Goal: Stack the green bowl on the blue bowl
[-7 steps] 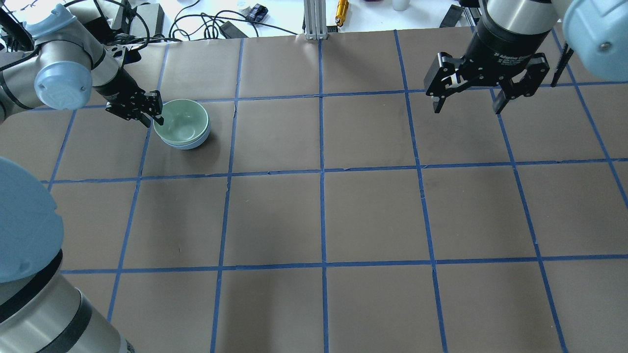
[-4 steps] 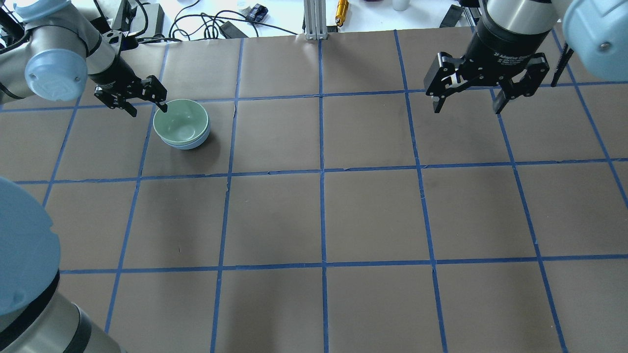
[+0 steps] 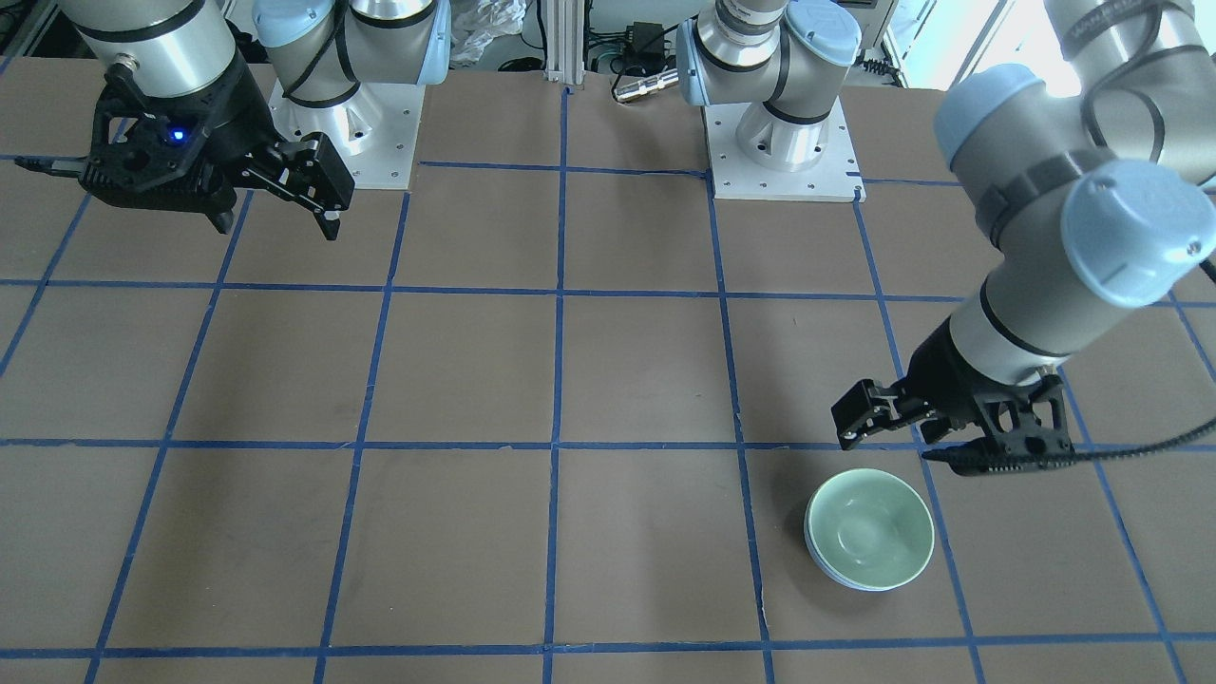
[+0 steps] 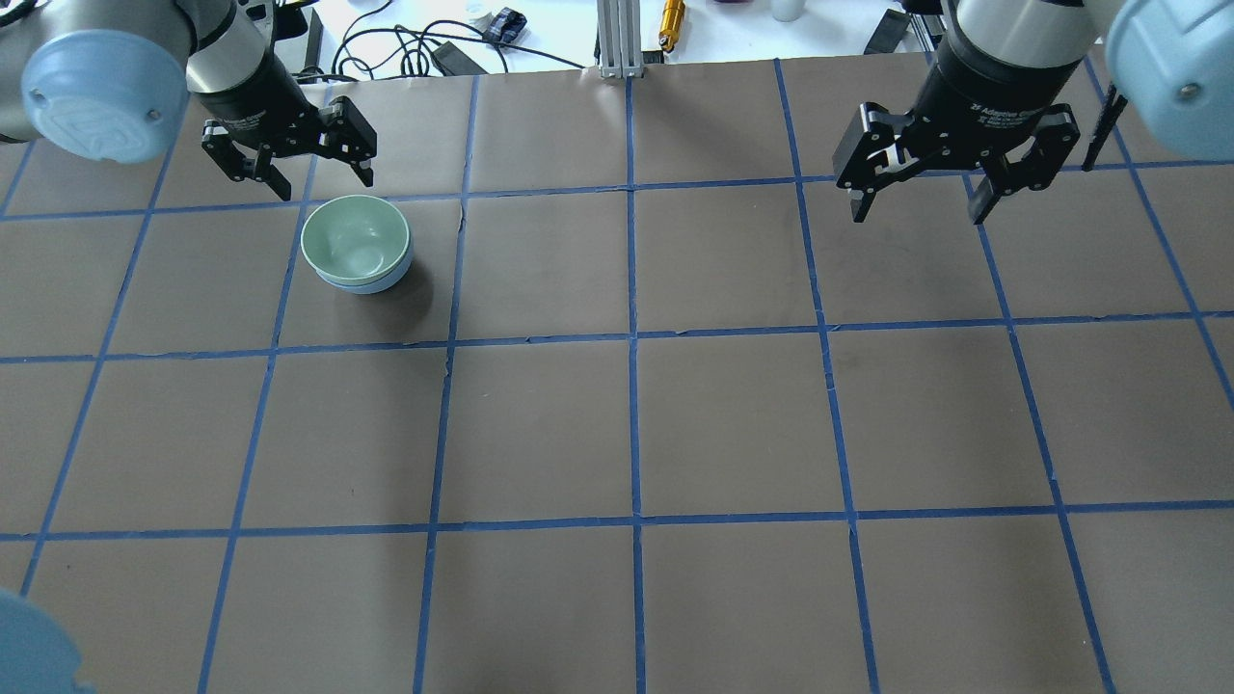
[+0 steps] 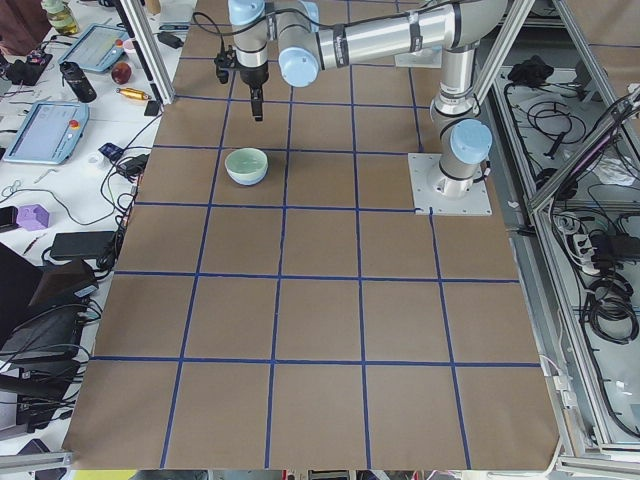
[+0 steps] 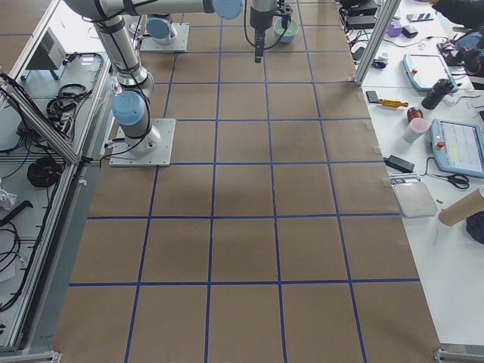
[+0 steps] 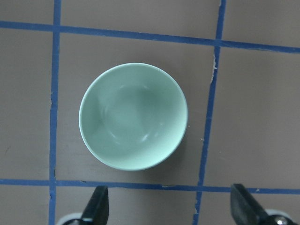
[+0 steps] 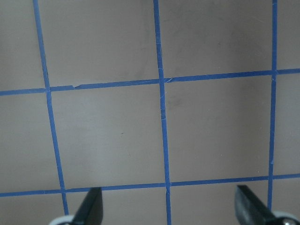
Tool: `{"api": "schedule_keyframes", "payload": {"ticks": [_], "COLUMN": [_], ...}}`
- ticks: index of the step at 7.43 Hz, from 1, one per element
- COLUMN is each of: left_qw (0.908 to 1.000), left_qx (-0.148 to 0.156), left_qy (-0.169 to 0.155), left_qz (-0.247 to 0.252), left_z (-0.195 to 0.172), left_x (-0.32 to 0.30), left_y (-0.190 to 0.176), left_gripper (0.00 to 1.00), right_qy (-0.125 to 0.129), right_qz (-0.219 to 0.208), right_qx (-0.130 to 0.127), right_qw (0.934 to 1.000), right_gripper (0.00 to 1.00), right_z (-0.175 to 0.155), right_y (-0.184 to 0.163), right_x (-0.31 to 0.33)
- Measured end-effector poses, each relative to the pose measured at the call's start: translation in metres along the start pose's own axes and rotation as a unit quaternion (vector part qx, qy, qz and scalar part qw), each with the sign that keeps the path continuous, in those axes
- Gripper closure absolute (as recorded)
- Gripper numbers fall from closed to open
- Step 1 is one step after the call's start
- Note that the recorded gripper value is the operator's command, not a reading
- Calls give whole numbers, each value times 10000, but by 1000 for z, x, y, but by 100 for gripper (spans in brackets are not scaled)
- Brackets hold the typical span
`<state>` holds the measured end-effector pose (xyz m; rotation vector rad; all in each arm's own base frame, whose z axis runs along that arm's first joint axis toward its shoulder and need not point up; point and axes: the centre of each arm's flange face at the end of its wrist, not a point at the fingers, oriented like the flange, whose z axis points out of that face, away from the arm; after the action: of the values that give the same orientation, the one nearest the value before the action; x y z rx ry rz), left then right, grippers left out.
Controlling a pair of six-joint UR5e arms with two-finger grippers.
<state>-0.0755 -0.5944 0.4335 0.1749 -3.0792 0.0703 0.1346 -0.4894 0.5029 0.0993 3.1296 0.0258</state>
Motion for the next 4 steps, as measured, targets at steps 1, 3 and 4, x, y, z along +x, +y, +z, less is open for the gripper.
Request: {"api": "schedule_keyframes", "payload": {"ticks": [1,3,4], "left_qw": [10000,9999,9998], "left_qx": [19,58,36], "left_qy": [-29,-90,-153], "left_qz": [-53,52,151], "left_z": [-27,-69,-78], "left_x": [10,31,40], "left_y": [23,69,87], "left_gripper": [0,0,0], "right_qy": [0,0,0], "right_qz": [0,0,0], "right_qx": [-1,0,-1], "right_qw": [10000,10000,10000], "right_gripper": [0,0,0], "right_z": [0,0,0], "right_y": [0,0,0], "right_x": [0,0,0]}}
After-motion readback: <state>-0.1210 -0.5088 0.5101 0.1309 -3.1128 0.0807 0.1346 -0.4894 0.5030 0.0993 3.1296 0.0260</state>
